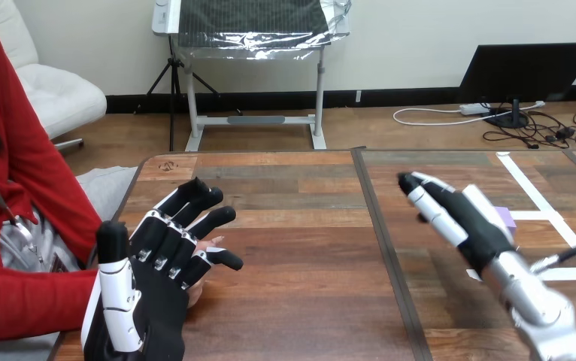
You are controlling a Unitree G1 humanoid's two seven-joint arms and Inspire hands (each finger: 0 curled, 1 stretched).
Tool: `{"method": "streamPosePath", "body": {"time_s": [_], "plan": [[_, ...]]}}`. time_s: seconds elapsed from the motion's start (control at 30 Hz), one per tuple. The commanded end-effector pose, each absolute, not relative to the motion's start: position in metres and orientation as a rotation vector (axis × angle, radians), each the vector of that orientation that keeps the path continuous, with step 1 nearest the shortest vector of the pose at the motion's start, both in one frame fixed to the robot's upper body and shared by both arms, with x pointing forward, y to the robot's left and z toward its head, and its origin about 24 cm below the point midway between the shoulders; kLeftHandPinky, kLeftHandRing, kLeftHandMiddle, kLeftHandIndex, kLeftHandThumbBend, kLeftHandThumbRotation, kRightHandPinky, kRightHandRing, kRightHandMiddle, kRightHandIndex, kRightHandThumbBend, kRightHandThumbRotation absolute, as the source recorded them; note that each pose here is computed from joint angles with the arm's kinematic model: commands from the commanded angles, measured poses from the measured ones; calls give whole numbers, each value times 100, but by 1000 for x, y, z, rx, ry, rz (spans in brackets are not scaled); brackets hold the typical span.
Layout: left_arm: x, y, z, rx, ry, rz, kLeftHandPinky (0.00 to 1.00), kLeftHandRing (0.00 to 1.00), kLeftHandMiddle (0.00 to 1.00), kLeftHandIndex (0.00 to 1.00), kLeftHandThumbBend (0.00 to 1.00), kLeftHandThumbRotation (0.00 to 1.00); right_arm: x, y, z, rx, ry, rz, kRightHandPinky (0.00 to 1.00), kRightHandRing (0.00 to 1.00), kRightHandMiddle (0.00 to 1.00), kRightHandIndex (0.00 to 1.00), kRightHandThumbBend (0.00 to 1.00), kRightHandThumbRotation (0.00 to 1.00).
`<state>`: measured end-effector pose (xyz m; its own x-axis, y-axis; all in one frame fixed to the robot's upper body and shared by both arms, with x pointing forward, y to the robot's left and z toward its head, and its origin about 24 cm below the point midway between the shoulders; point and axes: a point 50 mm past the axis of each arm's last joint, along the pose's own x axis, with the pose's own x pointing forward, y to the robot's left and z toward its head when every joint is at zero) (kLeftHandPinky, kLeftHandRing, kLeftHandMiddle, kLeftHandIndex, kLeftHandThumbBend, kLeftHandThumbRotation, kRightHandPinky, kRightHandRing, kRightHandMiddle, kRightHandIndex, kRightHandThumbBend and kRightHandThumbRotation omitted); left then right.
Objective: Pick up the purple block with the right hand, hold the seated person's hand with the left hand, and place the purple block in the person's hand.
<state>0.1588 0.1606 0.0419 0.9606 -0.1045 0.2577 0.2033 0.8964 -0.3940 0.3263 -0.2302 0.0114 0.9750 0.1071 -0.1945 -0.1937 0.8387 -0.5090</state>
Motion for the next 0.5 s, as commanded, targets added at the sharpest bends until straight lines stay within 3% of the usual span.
{"method": "streamPosePath", "body": {"time_s": [0.0, 0.47], "plan": [[175, 160, 60, -451, -345, -154, 46, 74, 77, 73, 65, 97, 382, -230, 101, -703, -49, 57, 84, 90, 91, 90, 69, 100], [177, 161, 61, -448, -348, -159, 44, 73, 76, 72, 64, 97, 390, -242, 119, -770, -16, -23, 82, 89, 90, 89, 65, 100]]}}
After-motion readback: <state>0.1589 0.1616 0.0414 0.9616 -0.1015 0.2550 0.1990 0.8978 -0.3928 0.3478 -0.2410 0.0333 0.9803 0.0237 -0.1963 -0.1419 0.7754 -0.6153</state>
